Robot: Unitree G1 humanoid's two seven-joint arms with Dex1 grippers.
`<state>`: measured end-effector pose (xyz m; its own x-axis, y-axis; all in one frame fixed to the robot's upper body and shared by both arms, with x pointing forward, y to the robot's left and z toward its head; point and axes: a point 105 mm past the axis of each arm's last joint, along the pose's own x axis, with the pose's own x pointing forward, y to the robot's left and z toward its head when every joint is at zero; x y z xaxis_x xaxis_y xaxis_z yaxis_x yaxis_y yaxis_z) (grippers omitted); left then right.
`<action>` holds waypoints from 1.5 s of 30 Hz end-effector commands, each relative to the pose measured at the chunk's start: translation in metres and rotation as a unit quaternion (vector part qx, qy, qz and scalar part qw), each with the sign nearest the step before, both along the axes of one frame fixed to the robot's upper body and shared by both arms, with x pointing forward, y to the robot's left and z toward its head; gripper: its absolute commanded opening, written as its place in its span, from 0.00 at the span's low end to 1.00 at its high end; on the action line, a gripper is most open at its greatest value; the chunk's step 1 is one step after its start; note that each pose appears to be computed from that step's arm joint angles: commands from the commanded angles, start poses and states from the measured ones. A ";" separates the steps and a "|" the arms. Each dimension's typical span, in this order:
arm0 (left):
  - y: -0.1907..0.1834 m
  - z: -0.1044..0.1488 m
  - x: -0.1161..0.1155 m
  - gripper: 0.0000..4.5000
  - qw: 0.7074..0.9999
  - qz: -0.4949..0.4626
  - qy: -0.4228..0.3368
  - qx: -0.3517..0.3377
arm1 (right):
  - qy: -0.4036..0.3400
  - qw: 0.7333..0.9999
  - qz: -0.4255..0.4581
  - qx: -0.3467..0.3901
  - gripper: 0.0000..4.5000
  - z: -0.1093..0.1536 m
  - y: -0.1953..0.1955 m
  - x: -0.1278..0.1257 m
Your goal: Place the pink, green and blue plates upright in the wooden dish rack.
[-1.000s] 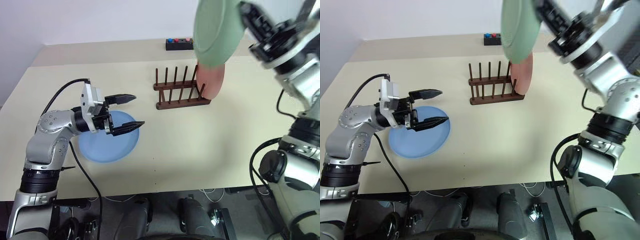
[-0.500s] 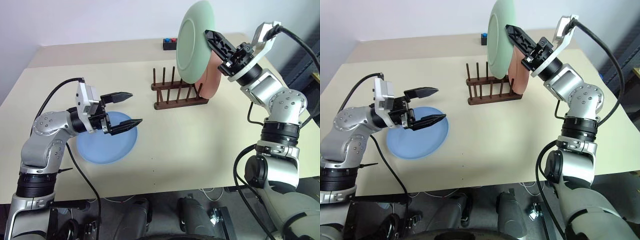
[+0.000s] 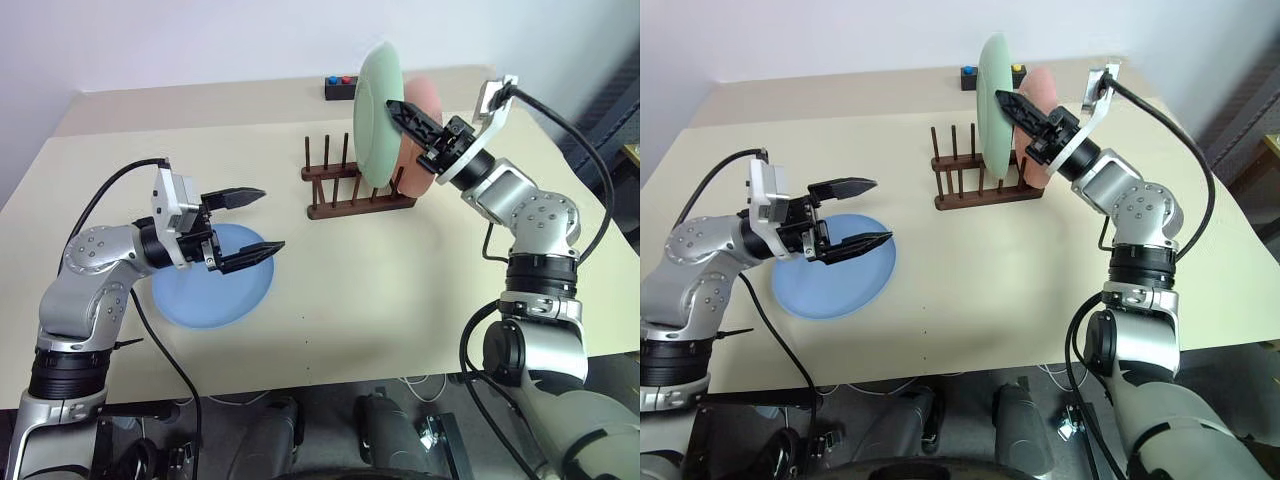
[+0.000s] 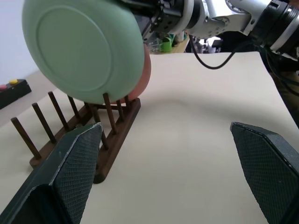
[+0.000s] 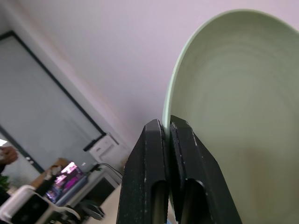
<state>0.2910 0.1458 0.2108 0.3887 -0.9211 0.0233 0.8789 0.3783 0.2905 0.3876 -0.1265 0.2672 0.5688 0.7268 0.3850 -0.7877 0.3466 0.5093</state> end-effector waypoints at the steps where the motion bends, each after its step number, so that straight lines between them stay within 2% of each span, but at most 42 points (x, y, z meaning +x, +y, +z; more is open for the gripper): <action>1: 0.000 0.011 -0.005 1.00 1.000 -0.004 -0.021 0.002 | -0.029 1.000 0.000 -0.002 0.00 0.011 0.000 -0.003; 5: 0.000 0.010 -0.004 1.00 1.000 -0.005 -0.020 0.001 | -0.031 0.999 0.006 -0.039 0.00 -0.001 0.008 -0.003; 6: -0.001 0.010 -0.005 1.00 1.000 -0.005 -0.019 0.000 | -0.034 0.998 0.017 -0.048 0.07 -0.001 0.012 -0.006; 8: -0.001 0.010 -0.005 1.00 1.000 -0.005 -0.020 0.001 | -0.043 0.997 0.025 -0.064 0.21 -0.001 0.016 -0.010; 15: -0.001 0.008 -0.006 1.00 1.000 -0.005 -0.016 -0.001 | -0.066 0.994 -0.010 -0.084 0.96 0.012 0.014 -0.005; 22: -0.001 0.010 -0.005 1.00 1.000 -0.006 -0.016 -0.007 | -0.089 0.987 -0.036 -0.133 0.98 0.015 0.013 -0.001; 27: 0.001 0.011 -0.004 1.00 1.000 -0.003 -0.016 -0.008 | -0.132 0.984 -0.048 -0.114 0.98 0.035 0.006 -0.007; 34: 0.003 0.013 -0.001 1.00 1.000 0.003 -0.016 -0.009 | -0.214 0.958 -0.123 -0.148 0.98 0.054 -0.006 -0.007; 39: 0.023 0.014 0.013 1.00 0.998 0.049 0.033 -0.015 | -0.234 0.948 -0.135 -0.167 0.98 0.050 -0.009 -0.010; 42: 0.044 0.005 0.023 1.00 0.992 0.105 0.075 0.006 | -0.263 0.949 -0.081 -0.156 0.98 0.053 0.000 -0.030; 45: 0.078 0.002 0.030 1.00 0.977 0.183 0.108 0.017 | -0.317 0.929 -0.001 -0.191 0.98 0.045 0.010 -0.064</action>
<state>0.3191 0.2045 0.2016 0.6205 -0.7733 -0.1303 0.7842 0.6101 0.1134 0.3481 -0.1239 0.2973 0.4360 0.8286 0.3512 -0.8625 0.4961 -0.1000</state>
